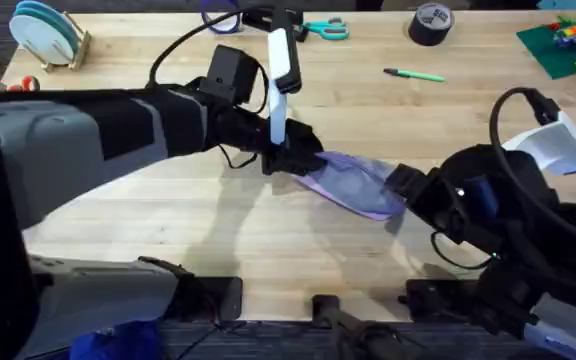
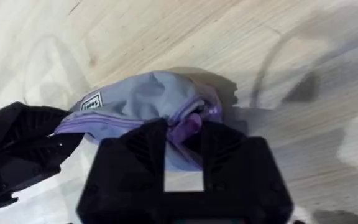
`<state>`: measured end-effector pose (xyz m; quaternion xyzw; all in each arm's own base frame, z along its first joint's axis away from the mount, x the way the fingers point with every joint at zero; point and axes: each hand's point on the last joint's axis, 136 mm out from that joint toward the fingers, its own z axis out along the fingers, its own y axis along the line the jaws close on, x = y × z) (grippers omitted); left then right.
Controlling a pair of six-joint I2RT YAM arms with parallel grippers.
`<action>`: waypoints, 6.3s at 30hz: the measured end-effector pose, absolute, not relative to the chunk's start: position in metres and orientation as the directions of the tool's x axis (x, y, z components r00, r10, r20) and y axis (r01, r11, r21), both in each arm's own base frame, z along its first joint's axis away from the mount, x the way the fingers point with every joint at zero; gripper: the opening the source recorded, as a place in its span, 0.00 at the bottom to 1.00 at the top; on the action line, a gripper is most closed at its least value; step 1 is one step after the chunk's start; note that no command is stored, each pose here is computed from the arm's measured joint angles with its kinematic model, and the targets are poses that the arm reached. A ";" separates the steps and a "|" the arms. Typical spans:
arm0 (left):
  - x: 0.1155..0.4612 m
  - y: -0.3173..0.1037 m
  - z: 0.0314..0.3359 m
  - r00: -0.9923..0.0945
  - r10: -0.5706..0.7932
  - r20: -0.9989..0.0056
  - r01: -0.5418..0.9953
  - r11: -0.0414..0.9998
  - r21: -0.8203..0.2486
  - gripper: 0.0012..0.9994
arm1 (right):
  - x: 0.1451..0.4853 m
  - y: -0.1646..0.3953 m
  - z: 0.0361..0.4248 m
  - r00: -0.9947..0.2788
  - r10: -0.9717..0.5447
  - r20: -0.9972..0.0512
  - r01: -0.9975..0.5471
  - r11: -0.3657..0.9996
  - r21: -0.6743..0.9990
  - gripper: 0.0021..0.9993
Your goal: Unzip the bag, pick up the pens from the table one at a time and place them inside, then zip the bag closed.
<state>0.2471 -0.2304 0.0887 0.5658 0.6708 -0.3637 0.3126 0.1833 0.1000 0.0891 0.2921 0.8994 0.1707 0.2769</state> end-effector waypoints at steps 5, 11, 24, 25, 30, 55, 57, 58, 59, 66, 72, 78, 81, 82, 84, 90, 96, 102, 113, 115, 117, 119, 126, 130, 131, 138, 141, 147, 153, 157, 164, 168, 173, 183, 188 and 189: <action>0.247 -0.231 0.089 -0.164 0.530 -0.832 0.986 0.093 -0.136 0.04 | 0.184 0.101 0.090 -0.679 0.613 -0.404 0.422 0.776 0.469 0.11; 0.246 -0.231 0.089 -0.164 0.529 -0.832 0.986 0.092 -0.136 0.04 | 0.184 0.101 0.090 -0.683 0.607 -0.405 0.415 0.780 0.468 0.03; 0.246 -0.231 0.089 -0.164 0.528 -0.833 0.986 0.091 -0.136 0.04 | 0.191 0.106 0.121 -0.737 0.443 -0.511 0.248 0.880 0.406 0.03; 0.246 -0.231 0.089 -0.164 0.528 -0.833 0.986 0.091 -0.136 0.04 | 0.191 0.106 0.122 -0.740 0.433 -0.515 0.240 0.885 0.399 0.03; 0.246 -0.231 0.089 -0.164 0.528 -0.833 0.986 0.091 -0.136 0.04 | 0.192 0.108 0.127 -0.749 0.401 -0.528 0.208 0.898 0.387 0.03; 0.244 -0.233 0.092 -0.164 0.514 -0.842 0.986 0.078 -0.144 0.04 | 0.188 0.111 0.154 -0.793 0.183 -0.581 0.023 0.962 0.271 0.03; 0.244 -0.233 0.092 -0.163 0.515 -0.842 0.987 0.077 -0.144 0.04 | 0.189 0.112 0.151 -0.801 0.170 -0.573 0.025 0.967 0.252 0.03; 0.244 -0.233 0.092 -0.162 0.515 -0.842 0.987 0.076 -0.144 0.04 | 0.190 0.112 0.149 -0.806 0.163 -0.569 0.026 0.970 0.242 0.03; 0.244 -0.233 0.092 -0.163 0.515 -0.842 0.987 0.076 -0.144 0.04 | 0.192 0.113 0.148 -0.809 0.159 -0.566 0.029 0.972 0.233 0.03; 0.244 -0.233 0.092 -0.162 0.515 -0.842 0.987 0.075 -0.144 0.04 | 0.203 0.122 0.136 -0.831 0.132 -0.540 0.035 0.982 0.187 0.03; 0.245 -0.232 0.091 -0.163 0.522 -0.837 0.987 0.083 -0.140 0.04 | 0.215 0.133 0.130 -0.831 0.134 -0.540 0.034 0.981 0.190 0.03; 0.245 -0.232 0.091 -0.163 0.522 -0.837 0.987 0.083 -0.140 0.04 | 0.221 0.142 0.125 -0.838 0.132 -0.529 0.025 0.979 0.205 0.03; 0.246 -0.232 0.090 -0.163 0.526 -0.835 0.987 0.087 -0.138 0.04 | 0.225 0.147 0.128 -0.828 0.142 -0.542 0.018 0.974 0.227 0.03; 0.246 -0.231 0.090 -0.164 0.526 -0.834 0.987 0.090 -0.137 0.04 | 0.227 0.149 0.129 -0.824 0.146 -0.547 0.017 0.972 0.234 0.03; 0.247 -0.231 0.090 -0.164 0.527 -0.834 0.986 0.092 -0.136 0.04 | 0.228 0.150 0.130 -0.822 0.150 -0.550 0.015 0.970 0.242 0.03; 0.247 -0.231 0.090 -0.164 0.528 -0.834 0.986 0.092 -0.136 0.04 | 0.228 0.152 0.131 -0.822 0.152 -0.549 0.012 0.968 0.250 0.03; 0.247 -0.231 0.089 -0.164 0.529 -0.833 0.986 0.093 -0.136 0.04 | 0.235 0.153 0.136 -0.805 0.176 -0.566 0.017 0.962 0.274 0.03; 0.247 -0.230 0.090 -0.163 0.528 -0.834 0.987 0.094 -0.133 0.04 | 0.245 0.147 0.139 -0.790 0.218 -0.572 0.049 0.954 0.295 0.03; 0.247 -0.231 0.090 -0.162 0.525 -0.836 0.987 0.092 -0.133 0.04 | 0.254 0.137 0.142 -0.781 0.272 -0.562 0.095 0.941 0.325 0.03; 0.247 -0.231 0.090 -0.162 0.524 -0.836 0.987 0.091 -0.133 0.04 | 0.255 0.137 0.145 -0.780 0.269 -0.566 0.090 0.942 0.324 0.03; 0.247 -0.231 0.090 -0.162 0.523 -0.837 0.987 0.090 -0.134 0.04 | 0.256 0.137 0.147 -0.779 0.264 -0.569 0.084 0.943 0.322 0.03; 0.247 -0.231 0.091 -0.163 0.522 -0.837 0.987 0.089 -0.136 0.04 | 0.255 0.138 0.146 -0.782 0.261 -0.566 0.081 0.943 0.322 0.03; 0.247 -0.231 0.091 -0.163 0.522 -0.837 0.987 0.089 -0.137 0.04 | 0.253 0.144 0.139 -0.813 0.246 -0.528 0.075 0.943 0.323 0.03; 0.246 -0.231 0.091 -0.165 0.522 -0.837 0.986 0.089 -0.139 0.04 | 0.254 0.150 0.128 -0.838 0.231 -0.495 0.073 0.945 0.319 0.03; 0.246 -0.231 0.091 -0.165 0.522 -0.837 0.986 0.089 -0.139 0.04 | 0.256 0.152 0.126 -0.840 0.230 -0.491 0.072 0.945 0.320 0.03; 0.247 -0.230 0.089 -0.170 0.530 -0.831 0.985 0.097 -0.139 0.04 | 0.265 0.169 0.124 -0.833 0.216 -0.510 0.035 0.940 0.340 0.03; 0.247 -0.229 0.088 -0.173 0.531 -0.829 0.985 0.099 -0.142 0.04 | 0.264 0.174 0.123 -0.834 0.201 -0.514 0.021 0.942 0.334 0.03; 0.247 -0.229 0.088 -0.173 0.532 -0.829 0.985 0.099 -0.142 0.04 | 0.263 0.176 0.123 -0.833 0.191 -0.519 0.012 0.944 0.329 0.03; 0.247 -0.229 0.088 -0.173 0.531 -0.829 0.985 0.099 -0.142 0.04 | 0.263 0.176 0.123 -0.833 0.191 -0.519 0.011 0.944 0.329 0.03; 0.247 -0.229 0.089 -0.173 0.529 -0.831 0.985 0.098 -0.143 0.04 | 0.263 0.176 0.123 -0.833 0.192 -0.518 0.012 0.944 0.330 0.03; 0.249 -0.227 0.091 -0.182 0.514 -0.838 0.983 0.103 -0.151 0.04 | 0.266 0.174 0.124 -0.831 0.210 -0.515 0.023 0.938 0.346 0.03; 0.249 -0.226 0.092 -0.184 0.507 -0.842 0.983 0.102 -0.153 0.04 | 0.267 0.171 0.127 -0.829 0.225 -0.512 0.031 0.933 0.359 0.03; 0.248 -0.226 0.095 -0.187 0.493 -0.850 0.982 0.095 -0.160 0.04 | 0.261 0.156 0.138 -0.824 0.257 -0.505 0.057 0.924 0.378 0.03; 0.246 -0.229 0.100 -0.183 0.471 -0.863 0.983 0.075 -0.167 0.04 | 0.258 0.136 0.156 -0.790 0.299 -0.535 0.082 0.917 0.391 0.03; 0.245 -0.229 0.100 -0.183 0.470 -0.863 0.983 0.074 -0.168 0.04 | 0.255 0.134 0.154 -0.798 0.291 -0.528 0.084 0.921 0.381 0.03; 0.245 -0.229 0.100 -0.184 0.470 -0.863 0.983 0.074 -0.169 0.04 | 0.255 0.134 0.153 -0.799 0.290 -0.526 0.085 0.921 0.379 0.03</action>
